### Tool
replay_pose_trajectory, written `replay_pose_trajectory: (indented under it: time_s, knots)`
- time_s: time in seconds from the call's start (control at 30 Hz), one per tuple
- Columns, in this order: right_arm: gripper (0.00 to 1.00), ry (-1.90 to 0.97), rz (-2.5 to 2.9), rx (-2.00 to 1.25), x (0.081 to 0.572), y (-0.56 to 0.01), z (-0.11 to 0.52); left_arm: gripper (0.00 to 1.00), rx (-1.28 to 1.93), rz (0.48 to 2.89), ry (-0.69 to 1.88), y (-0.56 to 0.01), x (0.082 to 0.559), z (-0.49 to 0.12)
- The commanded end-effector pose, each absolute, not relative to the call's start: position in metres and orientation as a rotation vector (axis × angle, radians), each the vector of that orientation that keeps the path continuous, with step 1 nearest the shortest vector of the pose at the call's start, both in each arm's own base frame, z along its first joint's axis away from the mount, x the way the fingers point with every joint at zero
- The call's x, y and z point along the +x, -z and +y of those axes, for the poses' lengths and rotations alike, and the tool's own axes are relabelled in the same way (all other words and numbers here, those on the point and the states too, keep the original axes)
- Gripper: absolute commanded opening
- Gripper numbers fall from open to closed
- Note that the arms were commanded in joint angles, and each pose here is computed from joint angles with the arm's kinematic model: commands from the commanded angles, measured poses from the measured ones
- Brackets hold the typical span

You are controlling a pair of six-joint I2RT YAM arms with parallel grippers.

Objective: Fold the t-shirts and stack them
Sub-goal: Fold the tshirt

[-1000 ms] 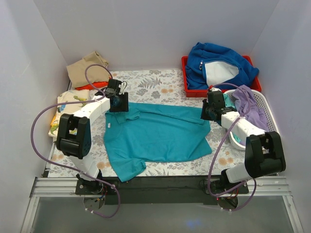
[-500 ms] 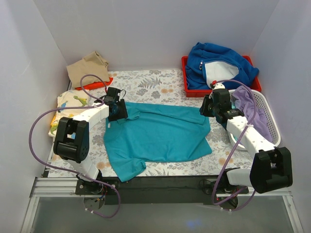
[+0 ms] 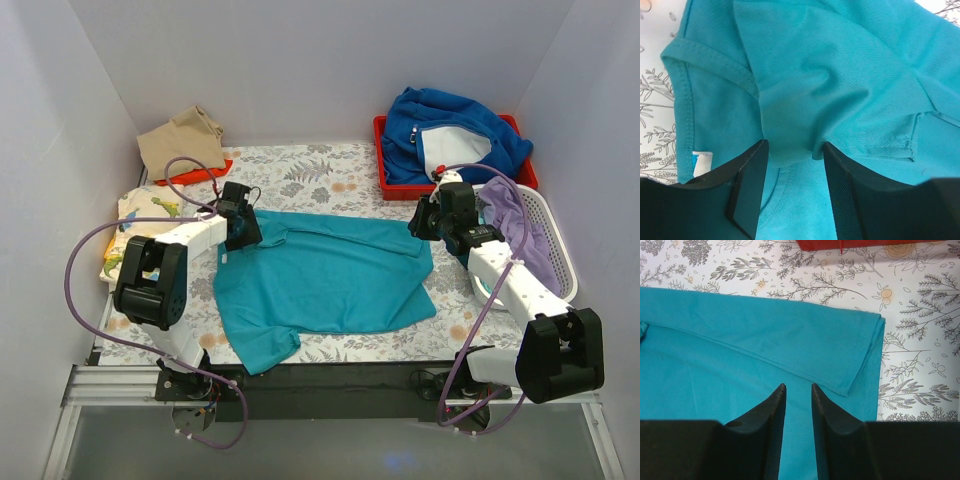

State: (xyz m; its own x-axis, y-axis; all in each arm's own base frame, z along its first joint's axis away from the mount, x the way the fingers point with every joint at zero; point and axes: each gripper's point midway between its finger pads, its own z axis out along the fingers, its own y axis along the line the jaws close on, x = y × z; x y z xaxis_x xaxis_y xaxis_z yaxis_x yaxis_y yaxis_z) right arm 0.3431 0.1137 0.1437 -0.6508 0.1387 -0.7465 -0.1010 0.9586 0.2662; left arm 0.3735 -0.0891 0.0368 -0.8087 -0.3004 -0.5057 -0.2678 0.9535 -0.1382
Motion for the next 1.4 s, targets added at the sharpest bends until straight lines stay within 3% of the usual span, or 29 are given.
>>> replay_pose_trajectory:
  time_s: [0.0, 0.47, 0.6, 0.77, 1.2, 1.37]
  knots:
    - [0.34, -0.376, 2.215, -0.004, 0.347, -0.151, 0.118, 0.46, -0.489, 2.462, 0.055, -0.057, 0.376, -0.078]
    - [0.34, -0.407, 2.232, -0.02, 0.345, -0.147, 0.122, 0.48, -0.567, 2.399, 0.144, -0.054, 0.365, -0.079]
    - [0.34, -0.406, 2.228, -0.023, 0.344, -0.148, 0.123, 0.44, -0.591, 2.368, 0.136, -0.054, 0.372, -0.078]
    - [0.34, -0.4, 2.229, -0.022, 0.345, -0.147, 0.122, 0.25, -0.587, 2.345, 0.13, -0.056, 0.377, -0.077]
    - [0.34, -0.412, 2.262, -0.023, 0.344, -0.138, 0.124, 0.4, -0.603, 2.387, 0.1, -0.042, 0.365, -0.073]
    - [0.34, -0.403, 2.259, -0.02, 0.343, -0.139, 0.122, 0.39, -0.611, 2.394, 0.098, -0.038, 0.366, -0.073]
